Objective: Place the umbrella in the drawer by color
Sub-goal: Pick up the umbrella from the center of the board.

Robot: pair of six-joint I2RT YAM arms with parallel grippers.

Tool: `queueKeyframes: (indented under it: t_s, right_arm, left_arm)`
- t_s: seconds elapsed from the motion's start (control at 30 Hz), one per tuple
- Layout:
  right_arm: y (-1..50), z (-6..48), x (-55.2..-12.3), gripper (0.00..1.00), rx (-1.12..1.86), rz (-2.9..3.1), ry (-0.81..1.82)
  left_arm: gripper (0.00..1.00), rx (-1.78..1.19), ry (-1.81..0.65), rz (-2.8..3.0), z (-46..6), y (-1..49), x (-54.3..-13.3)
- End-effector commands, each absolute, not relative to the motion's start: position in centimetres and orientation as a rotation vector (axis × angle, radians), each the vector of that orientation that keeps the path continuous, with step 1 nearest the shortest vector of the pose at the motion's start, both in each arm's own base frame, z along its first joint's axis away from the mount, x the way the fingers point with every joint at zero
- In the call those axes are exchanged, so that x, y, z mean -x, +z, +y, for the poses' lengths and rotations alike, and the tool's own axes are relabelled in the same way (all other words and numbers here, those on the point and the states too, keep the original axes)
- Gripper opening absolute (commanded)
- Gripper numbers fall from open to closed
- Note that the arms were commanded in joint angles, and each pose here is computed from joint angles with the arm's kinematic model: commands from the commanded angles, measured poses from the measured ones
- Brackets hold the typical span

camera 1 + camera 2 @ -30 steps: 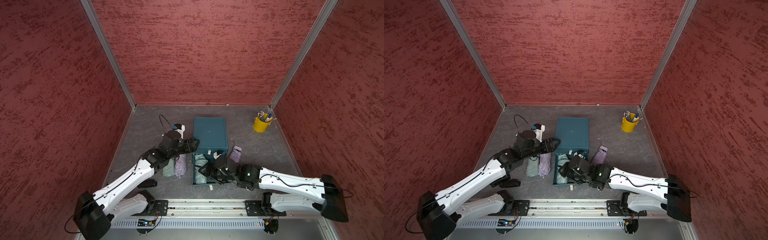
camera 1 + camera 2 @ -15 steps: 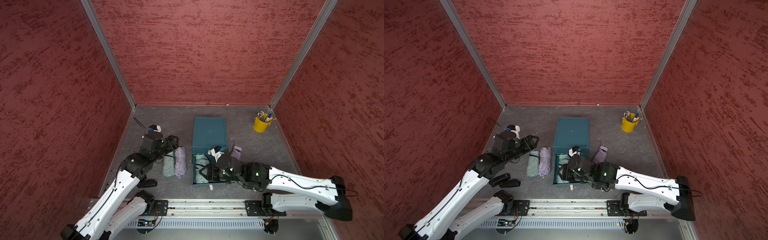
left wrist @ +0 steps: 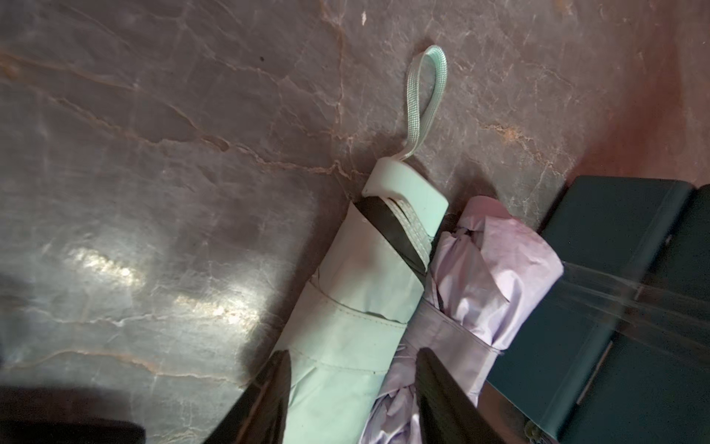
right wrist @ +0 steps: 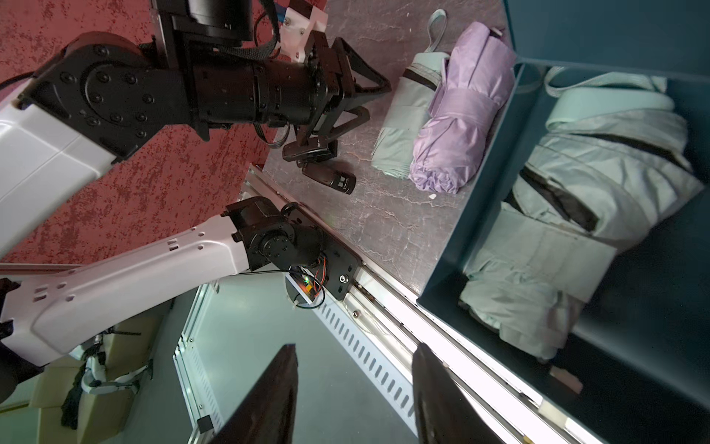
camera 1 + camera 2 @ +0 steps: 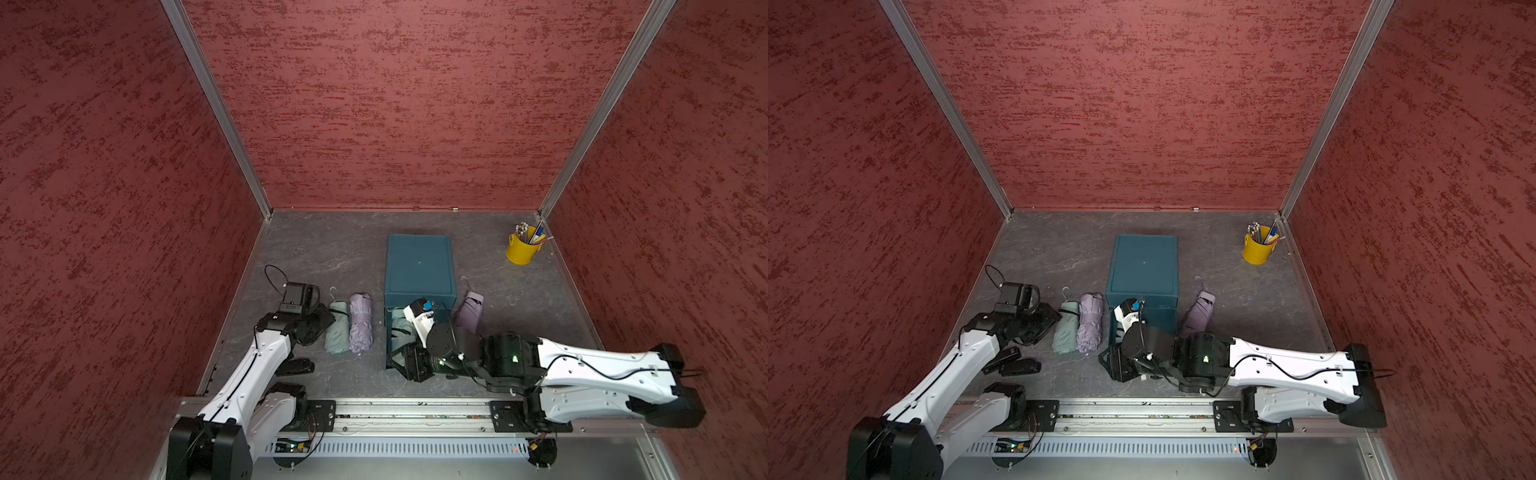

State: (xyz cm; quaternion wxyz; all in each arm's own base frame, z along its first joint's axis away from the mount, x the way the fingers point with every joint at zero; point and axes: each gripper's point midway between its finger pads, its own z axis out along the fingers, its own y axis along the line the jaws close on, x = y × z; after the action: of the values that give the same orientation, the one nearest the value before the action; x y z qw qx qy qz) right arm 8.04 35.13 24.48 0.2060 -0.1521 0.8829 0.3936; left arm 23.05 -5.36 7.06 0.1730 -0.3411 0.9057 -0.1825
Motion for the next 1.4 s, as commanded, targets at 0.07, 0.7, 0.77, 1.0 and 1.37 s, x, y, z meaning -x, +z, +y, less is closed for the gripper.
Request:
queueKeyframes:
  t_s: [0.07,0.7,0.77,1.0,1.37]
  right_arm:
    - [24.3,35.3,-8.2,0.51,0.411,2.421,1.100]
    - [24.1,37.1,-7.6,0.51,0.464,2.395,1.144]
    - [24.2,37.0,-7.7,0.51,0.459,2.391,1.151]
    - [24.0,37.0,-7.7,0.51,0.453,2.394,1.151]
    - [26.4,38.4,-8.7,0.60,0.499,2.309,1.116]
  left_arm:
    - [0.49,0.992,-0.545,2.523,-5.3,5.9,-25.0]
    - [0.19,0.962,-0.446,2.547,-4.7,3.2,-27.7]
    - [0.13,0.966,-0.435,2.550,-4.6,3.1,-27.5]
    - [0.00,0.931,-0.380,2.516,-3.9,4.9,-27.6]
    - [0.00,0.760,-0.538,2.260,-4.4,19.0,-26.0]
